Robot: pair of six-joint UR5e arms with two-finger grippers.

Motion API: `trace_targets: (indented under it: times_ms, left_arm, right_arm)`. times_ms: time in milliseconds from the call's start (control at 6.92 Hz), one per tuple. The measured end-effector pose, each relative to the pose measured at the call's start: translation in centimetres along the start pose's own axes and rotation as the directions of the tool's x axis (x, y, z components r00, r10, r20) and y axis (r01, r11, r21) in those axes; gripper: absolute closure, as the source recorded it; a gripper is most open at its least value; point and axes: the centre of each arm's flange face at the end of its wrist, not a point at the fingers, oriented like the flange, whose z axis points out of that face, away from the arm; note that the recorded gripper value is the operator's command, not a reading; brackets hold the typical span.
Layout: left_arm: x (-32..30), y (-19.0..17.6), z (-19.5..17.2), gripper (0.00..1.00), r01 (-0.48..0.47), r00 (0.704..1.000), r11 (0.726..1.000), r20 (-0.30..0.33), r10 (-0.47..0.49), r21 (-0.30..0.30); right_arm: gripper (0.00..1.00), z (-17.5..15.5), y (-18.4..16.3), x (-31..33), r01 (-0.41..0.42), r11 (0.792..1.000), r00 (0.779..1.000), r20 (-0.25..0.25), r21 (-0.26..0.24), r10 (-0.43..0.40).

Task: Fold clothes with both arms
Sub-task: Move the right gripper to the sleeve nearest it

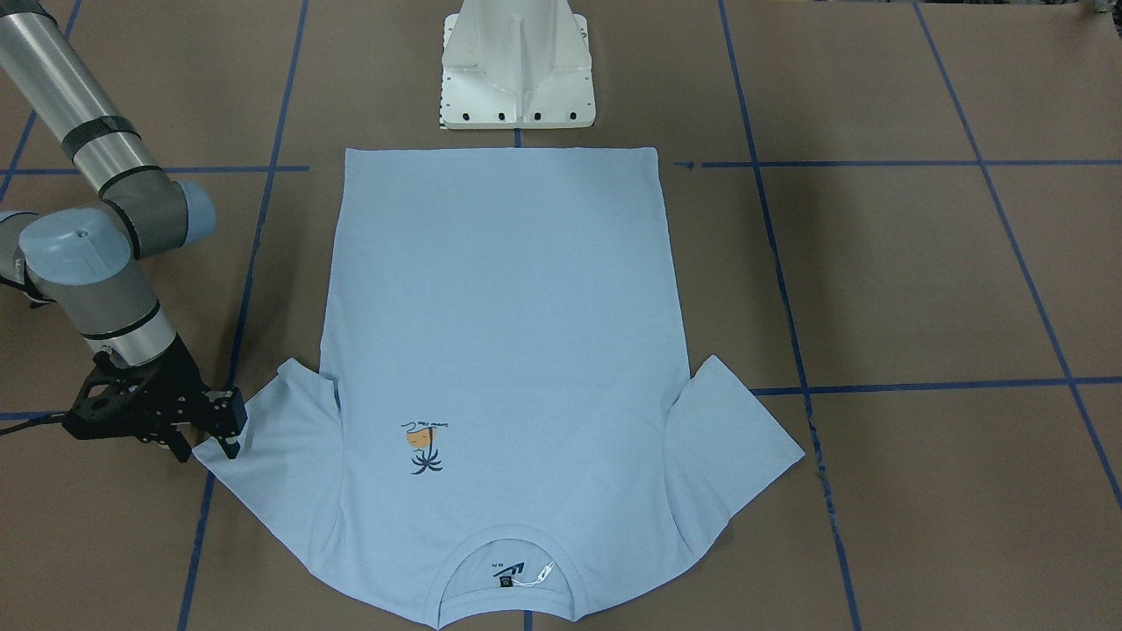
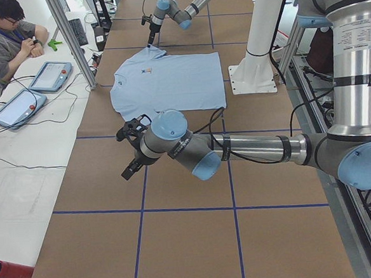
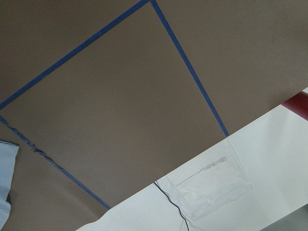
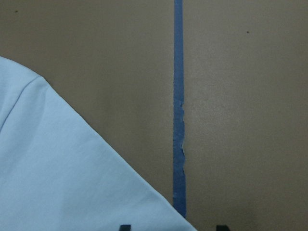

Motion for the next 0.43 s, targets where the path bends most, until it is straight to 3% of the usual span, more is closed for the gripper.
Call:
trace_targets:
  times_ms: [145,289,434]
  left_arm:
    - [-0.01,0.02,0.01,0.0,0.0,1.0,1.0,0.0,0.0,0.0]
    - [-0.02,0.03,0.02,0.0,0.001,1.0,1.0,0.0,-0.001,-0.001]
    - [-0.03,0.03,0.03,0.0,0.001,1.0,1.0,0.0,-0.001,-0.001]
  right_arm:
    - [0.66,0.04,0.12,0.09,0.0,1.0,1.0,-0.002,0.0,0.0]
    - [1.0,0.06,0.15,0.11,0.0,1.0,1.0,-0.002,-0.001,0.0]
    - [1.0,0.06,0.16,0.13,-0.001,1.0,1.0,-0.003,-0.001,0.001]
